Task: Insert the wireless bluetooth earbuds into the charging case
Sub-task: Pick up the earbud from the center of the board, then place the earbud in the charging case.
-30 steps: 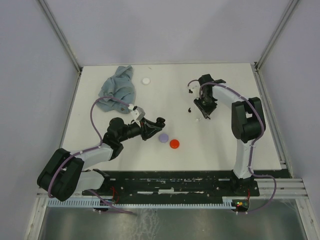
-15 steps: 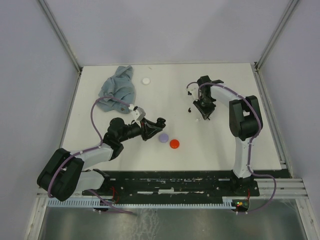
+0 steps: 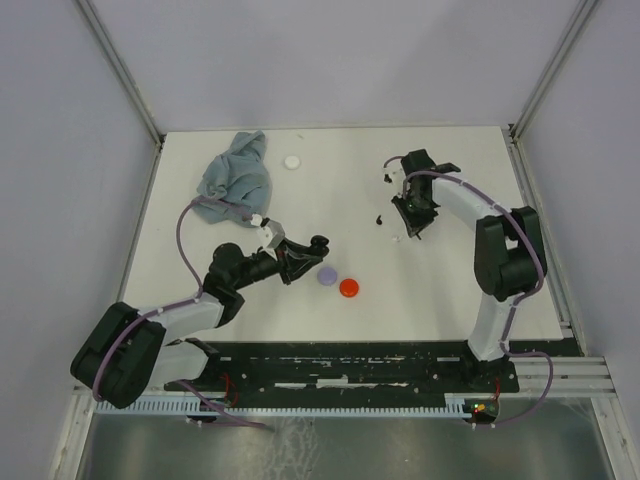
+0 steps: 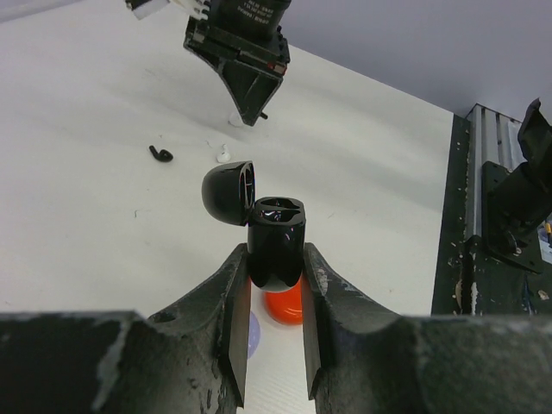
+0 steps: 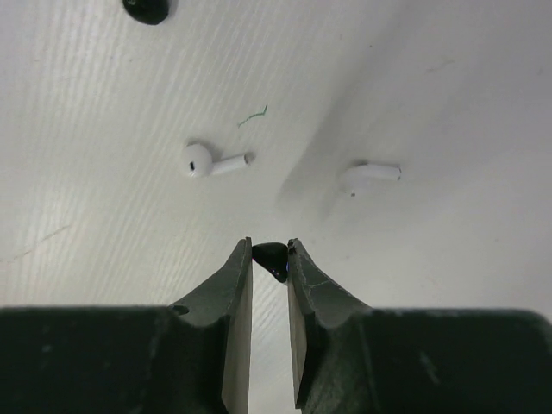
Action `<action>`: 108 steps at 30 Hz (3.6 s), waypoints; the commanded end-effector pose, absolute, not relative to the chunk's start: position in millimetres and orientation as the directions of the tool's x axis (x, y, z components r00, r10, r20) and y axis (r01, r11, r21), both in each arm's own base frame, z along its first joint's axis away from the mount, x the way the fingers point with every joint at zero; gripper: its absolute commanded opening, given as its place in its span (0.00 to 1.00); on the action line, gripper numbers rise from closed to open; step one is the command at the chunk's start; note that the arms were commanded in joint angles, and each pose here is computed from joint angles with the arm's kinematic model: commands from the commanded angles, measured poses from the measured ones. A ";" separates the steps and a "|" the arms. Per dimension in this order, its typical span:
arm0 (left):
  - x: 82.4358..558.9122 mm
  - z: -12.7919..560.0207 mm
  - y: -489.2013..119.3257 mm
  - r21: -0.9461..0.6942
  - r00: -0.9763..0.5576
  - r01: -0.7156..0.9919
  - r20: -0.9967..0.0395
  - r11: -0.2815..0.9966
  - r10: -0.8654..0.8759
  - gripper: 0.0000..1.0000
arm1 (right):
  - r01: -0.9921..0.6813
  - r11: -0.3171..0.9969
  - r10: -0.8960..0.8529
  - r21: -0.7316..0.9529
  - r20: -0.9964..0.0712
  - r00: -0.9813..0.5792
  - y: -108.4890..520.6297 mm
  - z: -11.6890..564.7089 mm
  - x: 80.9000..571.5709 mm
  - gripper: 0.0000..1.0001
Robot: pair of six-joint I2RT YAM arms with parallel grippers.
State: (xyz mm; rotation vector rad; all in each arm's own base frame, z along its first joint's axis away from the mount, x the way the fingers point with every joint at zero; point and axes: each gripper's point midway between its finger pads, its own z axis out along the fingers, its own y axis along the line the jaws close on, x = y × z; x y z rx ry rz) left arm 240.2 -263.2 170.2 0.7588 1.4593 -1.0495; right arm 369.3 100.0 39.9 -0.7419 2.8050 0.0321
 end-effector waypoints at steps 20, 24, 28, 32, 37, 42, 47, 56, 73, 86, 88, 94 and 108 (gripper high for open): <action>211.9 213.7 -243.5 0.142 0.236 0.902 -0.952 0.407 -0.192 0.03 | -0.398 0.852 0.054 0.342 -0.811 -0.582 238.4 257.3 296.2 0.17; 209.2 217.0 -242.1 0.151 0.251 0.900 -0.946 0.409 -0.205 0.03 | -0.445 0.805 0.113 0.393 -0.838 -0.535 259.8 279.7 281.0 0.18; 206.9 220.4 -240.7 0.159 0.266 0.897 -0.939 0.412 -0.217 0.03 | -0.507 0.746 0.164 0.432 -0.857 -0.489 282.2 299.3 265.6 0.18; 203.3 224.1 -239.5 0.164 0.276 0.898 -0.932 0.409 -0.233 0.03 | -0.557 0.683 0.209 0.474 -0.856 -0.473 305.5 306.4 250.6 0.18; 203.2 225.9 -237.9 0.165 0.283 0.894 -0.929 0.418 -0.237 0.03 | -0.610 0.614 0.229 0.501 -0.853 -0.469 331.9 311.5 233.4 0.18; 203.5 229.0 -236.2 0.164 0.288 0.889 -0.926 0.428 -0.244 0.03 | -0.649 0.555 0.253 0.521 -0.849 -0.465 353.0 313.4 221.4 0.18; 203.8 230.7 -234.5 0.162 0.292 0.884 -0.924 0.439 -0.248 0.03 | -0.667 0.533 0.239 0.521 -0.849 -0.472 367.4 307.9 214.2 0.18; 205.8 234.4 -231.1 0.152 0.297 0.873 -0.919 0.464 -0.258 0.03 | -0.661 0.547 0.201 0.514 -0.847 -0.492 376.0 289.8 208.1 0.17; 204.2 236.3 -232.6 0.146 0.288 0.881 -0.920 0.450 -0.267 0.03 | -0.646 0.585 0.200 0.491 -0.859 -0.471 377.5 270.7 213.1 0.17; 212.3 235.7 -230.9 0.106 0.260 0.871 -0.928 0.479 -0.267 0.03 | -0.670 0.572 0.172 0.473 -0.868 -0.466 378.8 274.3 208.3 0.34; 212.9 235.2 -230.8 0.103 0.258 0.870 -0.929 0.481 -0.267 0.03 | -0.676 0.574 0.165 0.461 -0.874 -0.457 377.4 278.9 208.0 0.39; 216.1 231.7 -231.4 0.095 0.247 0.868 -0.934 0.487 -0.258 0.03 | -0.673 0.599 0.155 0.433 -0.888 -0.433 368.4 285.1 210.0 0.50; 241.5 218.1 -218.9 0.043 0.211 0.794 -0.955 0.607 -0.208 0.03 | -0.536 0.833 -0.107 0.138 -0.910 -0.401 280.0 260.8 258.6 0.59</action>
